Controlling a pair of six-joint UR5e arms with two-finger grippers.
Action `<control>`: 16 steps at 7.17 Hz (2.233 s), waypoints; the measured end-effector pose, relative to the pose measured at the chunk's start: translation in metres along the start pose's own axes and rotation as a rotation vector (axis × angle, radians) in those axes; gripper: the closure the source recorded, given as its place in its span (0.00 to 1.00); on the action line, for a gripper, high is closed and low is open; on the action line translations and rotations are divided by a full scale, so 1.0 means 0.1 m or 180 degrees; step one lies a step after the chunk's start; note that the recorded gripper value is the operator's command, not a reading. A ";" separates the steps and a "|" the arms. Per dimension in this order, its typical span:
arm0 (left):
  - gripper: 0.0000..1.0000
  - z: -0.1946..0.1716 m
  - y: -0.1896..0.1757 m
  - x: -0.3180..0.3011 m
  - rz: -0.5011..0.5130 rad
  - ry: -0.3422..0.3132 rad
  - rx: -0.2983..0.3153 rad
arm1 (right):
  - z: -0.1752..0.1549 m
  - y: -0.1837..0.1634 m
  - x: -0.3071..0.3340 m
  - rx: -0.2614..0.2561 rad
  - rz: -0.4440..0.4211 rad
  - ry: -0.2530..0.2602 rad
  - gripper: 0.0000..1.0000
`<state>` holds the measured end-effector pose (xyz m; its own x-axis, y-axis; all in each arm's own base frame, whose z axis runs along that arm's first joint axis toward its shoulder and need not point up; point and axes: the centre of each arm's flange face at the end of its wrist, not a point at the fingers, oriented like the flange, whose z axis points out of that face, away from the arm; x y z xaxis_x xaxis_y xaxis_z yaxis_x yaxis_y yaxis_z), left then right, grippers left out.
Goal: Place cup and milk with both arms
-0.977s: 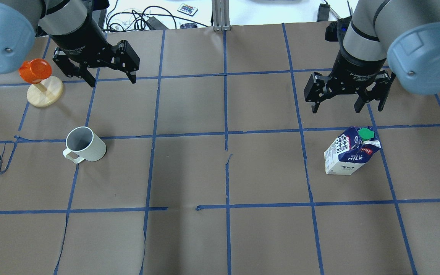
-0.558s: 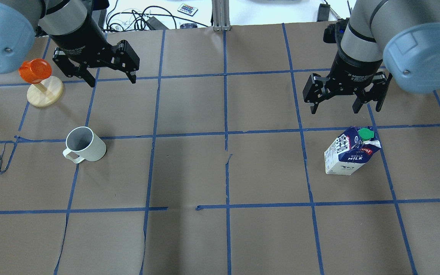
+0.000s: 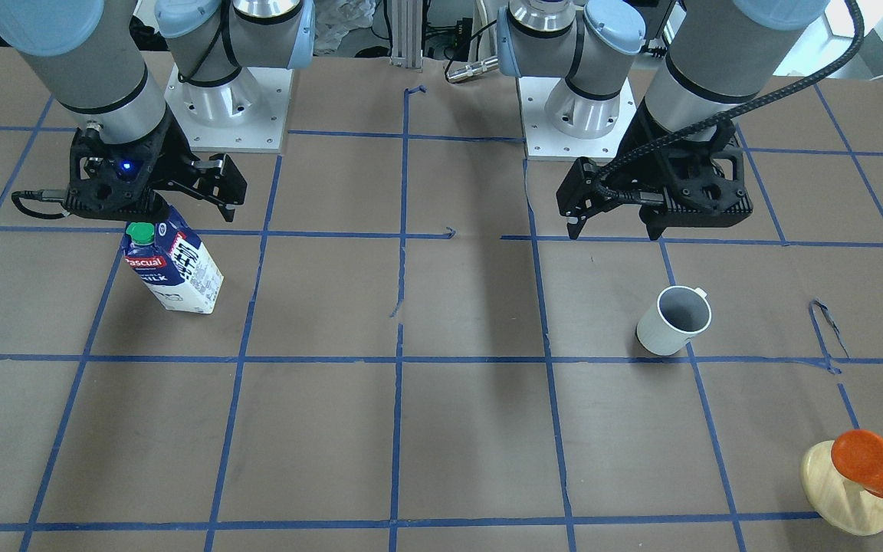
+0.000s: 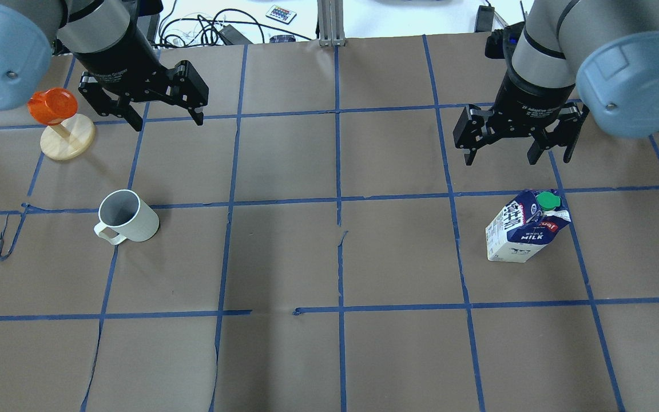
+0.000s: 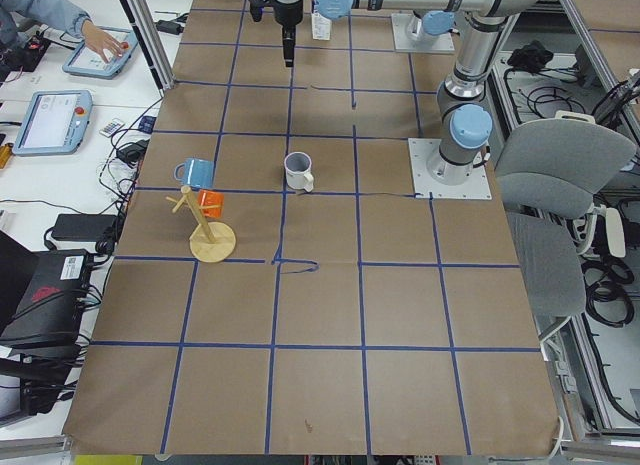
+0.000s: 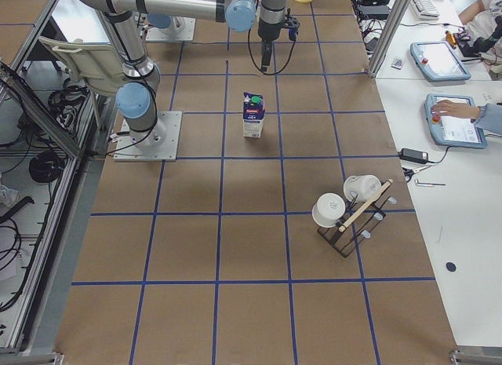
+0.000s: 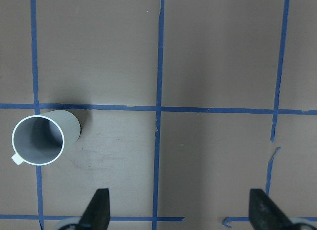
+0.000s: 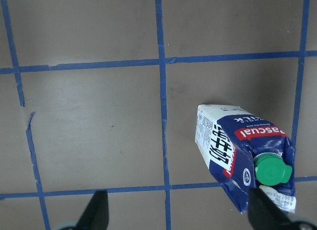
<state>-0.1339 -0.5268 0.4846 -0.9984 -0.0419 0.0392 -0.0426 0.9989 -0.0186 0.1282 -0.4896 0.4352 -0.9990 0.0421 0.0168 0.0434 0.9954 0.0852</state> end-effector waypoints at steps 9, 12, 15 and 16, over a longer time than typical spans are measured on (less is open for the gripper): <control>0.00 0.13 -0.04 -0.25 0.0071 -0.0003 -0.0052 | 0.08 0.00 0.03 -0.0098 0.0016 0.0005 0.00; 0.00 0.76 -0.30 -0.81 0.0462 0.0056 -0.0326 | 0.09 -0.04 0.15 -0.0102 0.0026 0.0041 0.00; 0.00 1.94 -0.09 -1.49 0.0576 -0.0062 -0.0446 | 0.05 -0.10 0.43 -0.0057 0.0182 0.0098 0.00; 0.23 2.19 0.05 -1.57 0.0574 -0.0137 -0.0481 | 0.03 -0.10 0.52 -0.0056 0.0226 0.0129 0.00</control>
<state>0.0143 -0.5195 0.2598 -0.9902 0.1398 0.0060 0.1394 0.9819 0.1284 0.0754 -0.4972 0.4322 -0.9920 0.1087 0.0637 0.1147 0.9884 0.0997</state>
